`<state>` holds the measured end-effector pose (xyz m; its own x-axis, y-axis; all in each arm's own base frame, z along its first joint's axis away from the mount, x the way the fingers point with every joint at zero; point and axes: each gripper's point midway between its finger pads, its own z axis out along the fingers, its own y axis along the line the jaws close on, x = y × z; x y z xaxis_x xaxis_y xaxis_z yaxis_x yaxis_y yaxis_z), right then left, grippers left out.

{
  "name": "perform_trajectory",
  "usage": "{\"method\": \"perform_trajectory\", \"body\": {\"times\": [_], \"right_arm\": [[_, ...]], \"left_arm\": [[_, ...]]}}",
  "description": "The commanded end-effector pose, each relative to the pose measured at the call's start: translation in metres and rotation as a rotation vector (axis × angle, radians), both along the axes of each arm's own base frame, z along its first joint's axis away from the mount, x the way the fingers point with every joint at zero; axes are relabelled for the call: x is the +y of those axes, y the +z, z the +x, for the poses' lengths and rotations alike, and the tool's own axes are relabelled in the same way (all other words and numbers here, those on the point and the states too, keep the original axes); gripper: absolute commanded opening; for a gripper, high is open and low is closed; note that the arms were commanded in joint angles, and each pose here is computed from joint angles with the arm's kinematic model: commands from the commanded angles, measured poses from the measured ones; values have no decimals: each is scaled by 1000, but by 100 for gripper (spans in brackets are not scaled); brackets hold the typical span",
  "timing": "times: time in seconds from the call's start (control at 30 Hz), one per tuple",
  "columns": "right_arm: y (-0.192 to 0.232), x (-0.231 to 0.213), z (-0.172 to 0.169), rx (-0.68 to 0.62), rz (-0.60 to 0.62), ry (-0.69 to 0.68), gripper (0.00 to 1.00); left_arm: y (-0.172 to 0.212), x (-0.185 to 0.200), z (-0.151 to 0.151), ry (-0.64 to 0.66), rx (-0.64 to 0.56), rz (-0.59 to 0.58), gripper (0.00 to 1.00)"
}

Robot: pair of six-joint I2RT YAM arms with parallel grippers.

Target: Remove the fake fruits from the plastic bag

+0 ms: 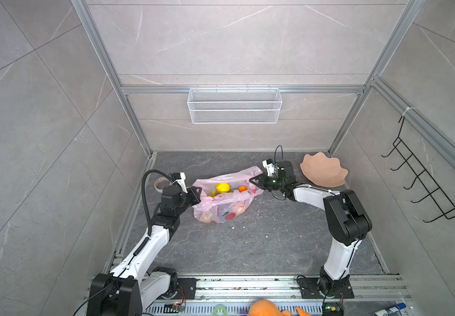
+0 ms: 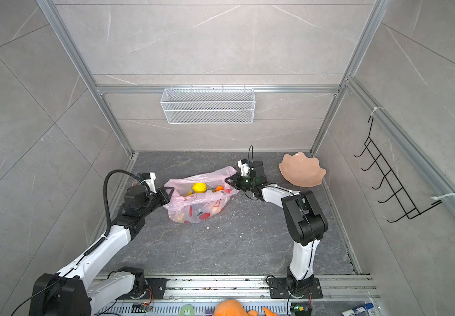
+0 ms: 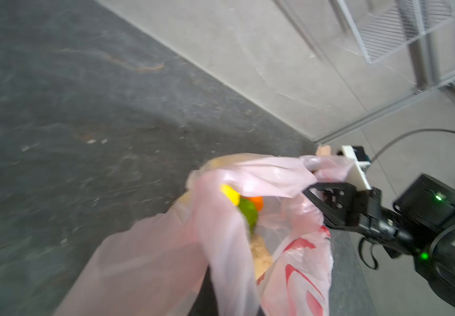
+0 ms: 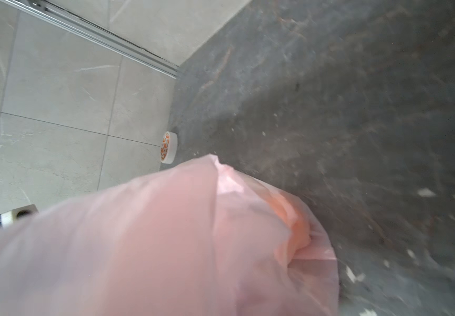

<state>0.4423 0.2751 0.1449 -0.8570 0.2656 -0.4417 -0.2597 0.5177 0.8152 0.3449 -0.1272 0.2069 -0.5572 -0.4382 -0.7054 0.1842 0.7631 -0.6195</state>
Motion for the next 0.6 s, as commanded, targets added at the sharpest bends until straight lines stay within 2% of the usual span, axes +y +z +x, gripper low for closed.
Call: {"method": "perform_trajectory", "body": {"times": [0.0, 0.2, 0.3, 0.4, 0.57], "right_arm": [[16, 2, 9, -49, 9, -16, 1], [40, 15, 36, -86, 99, -1, 0], [41, 20, 49, -84, 124, -8, 0], [20, 24, 55, -54, 83, -23, 0], [-1, 38, 48, -46, -14, 17, 0]], "left_arm": [[-11, -1, 1, -5, 29, 57, 0], [7, 27, 0, 102, -94, 93, 0], [15, 42, 4, 140, -135, 59, 0], [7, 46, 1, 154, -133, 51, 0], [-23, 32, -11, 97, -69, 87, 0]]}}
